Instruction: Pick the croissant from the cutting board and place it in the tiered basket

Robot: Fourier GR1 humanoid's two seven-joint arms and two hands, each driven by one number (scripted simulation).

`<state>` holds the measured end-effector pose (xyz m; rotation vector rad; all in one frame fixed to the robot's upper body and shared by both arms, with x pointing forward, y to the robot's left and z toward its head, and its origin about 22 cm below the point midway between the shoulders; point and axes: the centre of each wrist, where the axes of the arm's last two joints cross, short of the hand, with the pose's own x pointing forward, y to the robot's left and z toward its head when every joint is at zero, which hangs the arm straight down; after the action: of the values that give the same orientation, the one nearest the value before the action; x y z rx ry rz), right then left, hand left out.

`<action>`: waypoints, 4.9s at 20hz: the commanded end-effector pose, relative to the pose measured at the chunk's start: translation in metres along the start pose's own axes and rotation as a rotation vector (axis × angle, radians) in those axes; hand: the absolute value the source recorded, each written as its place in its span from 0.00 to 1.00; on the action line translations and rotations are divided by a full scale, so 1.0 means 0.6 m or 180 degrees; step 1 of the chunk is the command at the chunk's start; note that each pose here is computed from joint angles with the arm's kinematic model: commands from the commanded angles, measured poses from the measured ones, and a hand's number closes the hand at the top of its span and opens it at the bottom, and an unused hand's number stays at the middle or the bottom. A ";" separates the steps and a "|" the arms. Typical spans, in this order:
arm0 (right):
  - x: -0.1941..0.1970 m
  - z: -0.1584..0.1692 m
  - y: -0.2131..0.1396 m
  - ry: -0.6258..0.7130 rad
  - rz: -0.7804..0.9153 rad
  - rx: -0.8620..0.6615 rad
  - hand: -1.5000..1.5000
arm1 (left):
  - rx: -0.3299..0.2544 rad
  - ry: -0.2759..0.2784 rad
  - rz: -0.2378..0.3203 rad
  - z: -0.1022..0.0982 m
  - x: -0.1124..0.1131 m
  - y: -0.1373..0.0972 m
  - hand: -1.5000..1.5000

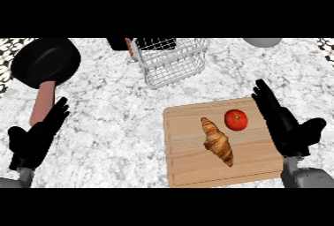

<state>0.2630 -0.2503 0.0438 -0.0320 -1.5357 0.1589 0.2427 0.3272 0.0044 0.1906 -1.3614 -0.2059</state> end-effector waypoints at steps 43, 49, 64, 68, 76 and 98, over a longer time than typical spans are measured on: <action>0.075 0.209 0.228 0.0188 0.3177 -0.0741 0.00 | -0.0585 -0.0164 0.0712 -0.056 0.087 -0.179 0.50; 0.030 0.162 0.268 0.0435 0.3178 -0.0719 0.00 | -0.0555 -0.0175 0.0681 -0.039 0.099 -0.155 0.50; 0.013 0.160 0.248 0.0662 0.3340 -0.0851 0.00 | -0.0552 -0.0109 0.0709 -0.056 0.084 -0.160 0.50; -0.021 0.146 0.245 0.0622 0.3253 -0.0942 0.00 | -0.0567 -0.0111 0.0704 -0.050 0.075 -0.143 0.50; -0.033 0.105 0.210 0.0614 0.3138 -0.0924 0.00 | -0.0526 -0.0084 0.0673 -0.048 0.068 -0.143 0.50; -0.127 0.044 0.168 0.0641 0.3028 -0.0860 0.00 | -0.0524 -0.0137 0.0726 -0.061 0.112 -0.137 0.50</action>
<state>0.2233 -0.1534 -0.0267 -0.9703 -1.2427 0.6294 0.2800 0.2265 0.0275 -0.1066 -1.3918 -0.1420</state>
